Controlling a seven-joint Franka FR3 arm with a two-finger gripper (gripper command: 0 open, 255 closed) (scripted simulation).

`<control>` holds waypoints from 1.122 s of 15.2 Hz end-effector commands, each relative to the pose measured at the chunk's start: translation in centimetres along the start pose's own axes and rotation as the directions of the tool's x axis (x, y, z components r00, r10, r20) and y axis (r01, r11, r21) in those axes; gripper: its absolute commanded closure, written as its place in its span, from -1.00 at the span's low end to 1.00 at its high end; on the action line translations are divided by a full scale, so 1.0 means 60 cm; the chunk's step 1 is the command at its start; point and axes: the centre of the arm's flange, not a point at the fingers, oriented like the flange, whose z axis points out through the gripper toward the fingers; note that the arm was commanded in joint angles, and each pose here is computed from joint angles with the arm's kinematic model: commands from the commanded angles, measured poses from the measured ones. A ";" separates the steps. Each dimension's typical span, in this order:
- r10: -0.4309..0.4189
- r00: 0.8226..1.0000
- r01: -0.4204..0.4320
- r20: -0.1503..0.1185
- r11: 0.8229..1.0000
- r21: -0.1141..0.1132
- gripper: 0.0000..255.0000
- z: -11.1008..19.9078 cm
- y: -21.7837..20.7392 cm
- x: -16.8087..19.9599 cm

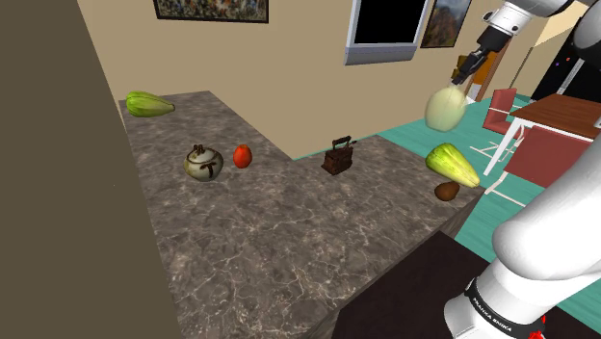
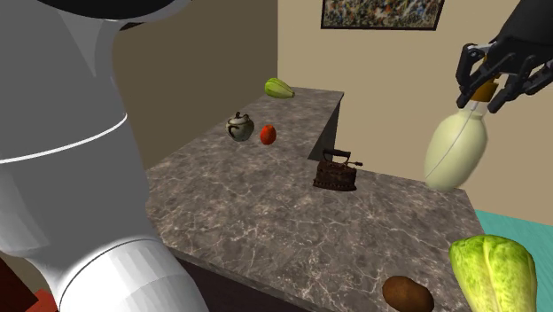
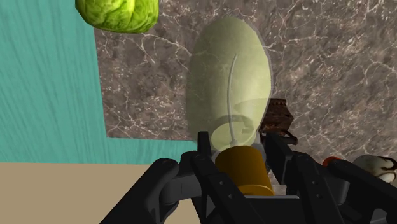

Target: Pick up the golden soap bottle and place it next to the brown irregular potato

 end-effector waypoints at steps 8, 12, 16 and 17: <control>0.000 1.000 0.000 -0.001 1.000 -0.001 1.00 0.074 0.008 -0.024; 0.000 1.000 0.000 -0.001 1.000 -0.001 1.00 0.108 0.011 -0.035; 0.000 1.000 0.000 -0.001 1.000 -0.001 1.00 0.141 0.014 -0.046; 0.000 1.000 0.000 -0.001 1.000 -0.001 1.00 0.149 0.015 -0.049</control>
